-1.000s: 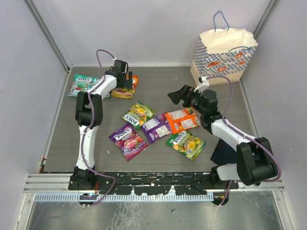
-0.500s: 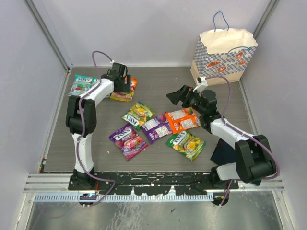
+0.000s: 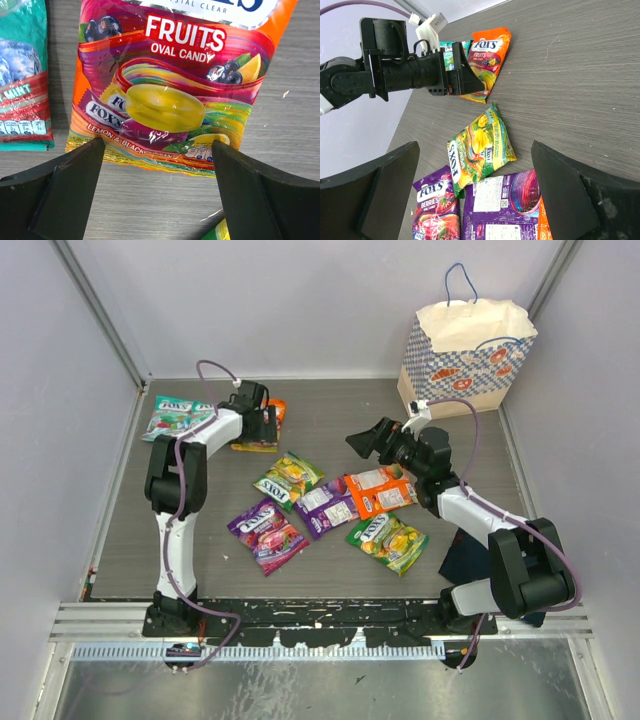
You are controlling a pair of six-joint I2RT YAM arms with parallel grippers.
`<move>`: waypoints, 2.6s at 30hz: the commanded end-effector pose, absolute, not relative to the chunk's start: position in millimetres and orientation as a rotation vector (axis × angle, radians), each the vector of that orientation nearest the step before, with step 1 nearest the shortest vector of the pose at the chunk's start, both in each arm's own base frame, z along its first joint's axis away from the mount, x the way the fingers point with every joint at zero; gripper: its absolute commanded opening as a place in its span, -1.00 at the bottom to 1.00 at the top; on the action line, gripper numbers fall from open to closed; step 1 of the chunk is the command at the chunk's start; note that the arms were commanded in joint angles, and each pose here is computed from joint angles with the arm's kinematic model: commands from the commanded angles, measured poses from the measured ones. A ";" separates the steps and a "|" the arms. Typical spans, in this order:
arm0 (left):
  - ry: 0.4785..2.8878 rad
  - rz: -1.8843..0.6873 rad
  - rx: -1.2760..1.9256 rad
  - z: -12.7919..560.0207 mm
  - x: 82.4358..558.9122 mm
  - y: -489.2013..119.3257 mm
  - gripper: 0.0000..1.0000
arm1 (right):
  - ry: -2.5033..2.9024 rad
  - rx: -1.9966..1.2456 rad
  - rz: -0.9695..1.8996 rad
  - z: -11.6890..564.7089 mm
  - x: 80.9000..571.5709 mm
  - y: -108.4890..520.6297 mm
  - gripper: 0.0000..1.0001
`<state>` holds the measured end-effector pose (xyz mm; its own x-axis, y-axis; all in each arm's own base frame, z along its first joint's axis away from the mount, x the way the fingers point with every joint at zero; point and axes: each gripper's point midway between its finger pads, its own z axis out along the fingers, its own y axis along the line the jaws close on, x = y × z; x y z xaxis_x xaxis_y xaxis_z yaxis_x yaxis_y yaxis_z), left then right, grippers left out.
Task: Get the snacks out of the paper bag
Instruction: Move the snack to the center of the board, then pick up the snack from the center of the board.
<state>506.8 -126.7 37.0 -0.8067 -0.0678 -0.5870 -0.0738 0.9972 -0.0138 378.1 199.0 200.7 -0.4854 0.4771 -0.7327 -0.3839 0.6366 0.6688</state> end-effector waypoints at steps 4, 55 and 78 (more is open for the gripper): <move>2.520 0.046 -0.210 36.8 510.8 -124.0 0.86 | 1.718 0.041 1.037 227.7 379.3 198.9 1.00; 2.175 -0.602 0.428 176.7 428.5 -264.8 0.96 | 2.118 0.779 0.497 57.5 344.9 42.5 0.82; 2.160 -0.544 0.473 185.9 407.0 -268.0 0.96 | 2.061 0.695 0.772 61.7 340.1 75.9 -0.67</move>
